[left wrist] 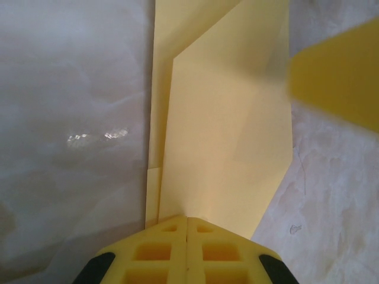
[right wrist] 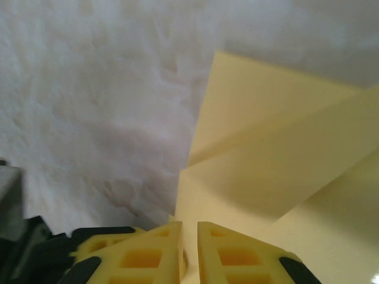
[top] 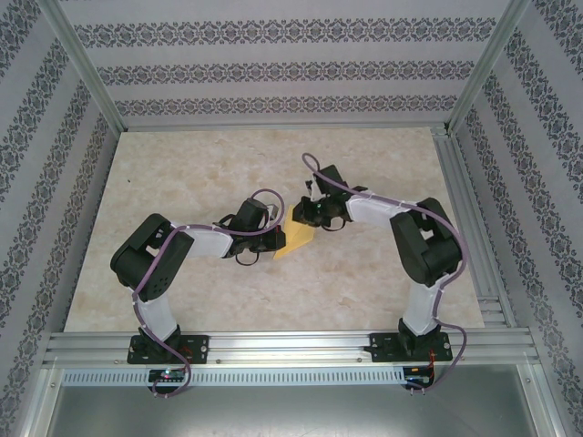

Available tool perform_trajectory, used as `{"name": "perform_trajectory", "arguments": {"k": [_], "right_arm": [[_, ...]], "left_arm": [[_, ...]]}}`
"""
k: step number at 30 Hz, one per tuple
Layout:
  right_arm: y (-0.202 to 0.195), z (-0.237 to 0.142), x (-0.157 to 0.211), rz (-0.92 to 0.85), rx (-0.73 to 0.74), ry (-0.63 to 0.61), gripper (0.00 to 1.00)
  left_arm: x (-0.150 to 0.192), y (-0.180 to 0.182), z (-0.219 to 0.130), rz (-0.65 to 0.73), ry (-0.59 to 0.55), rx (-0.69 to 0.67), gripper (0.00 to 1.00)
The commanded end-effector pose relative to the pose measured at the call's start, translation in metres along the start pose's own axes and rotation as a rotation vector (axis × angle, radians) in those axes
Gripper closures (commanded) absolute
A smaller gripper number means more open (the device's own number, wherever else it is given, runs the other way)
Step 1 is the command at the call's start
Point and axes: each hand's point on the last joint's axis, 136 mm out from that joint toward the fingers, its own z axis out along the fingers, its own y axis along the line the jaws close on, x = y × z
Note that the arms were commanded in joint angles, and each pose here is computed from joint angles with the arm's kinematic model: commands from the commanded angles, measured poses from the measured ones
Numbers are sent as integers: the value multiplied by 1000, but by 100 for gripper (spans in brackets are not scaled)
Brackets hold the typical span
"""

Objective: Fold a paper plane with a square sheet of paper (pick it up from the middle)
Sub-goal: Fourth fold the wing at the center of the table.

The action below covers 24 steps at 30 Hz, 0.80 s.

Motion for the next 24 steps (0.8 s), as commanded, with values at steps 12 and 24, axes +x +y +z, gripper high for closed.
{"name": "perform_trajectory", "arguments": {"k": [12,24], "right_arm": [[-39,31,31,84,77,84,88],[-66,42,47,129,168,127,89]], "left_arm": [[15,-1,-14,-10,98,-29,97],[5,-47,-22,25,114,85,80]]}}
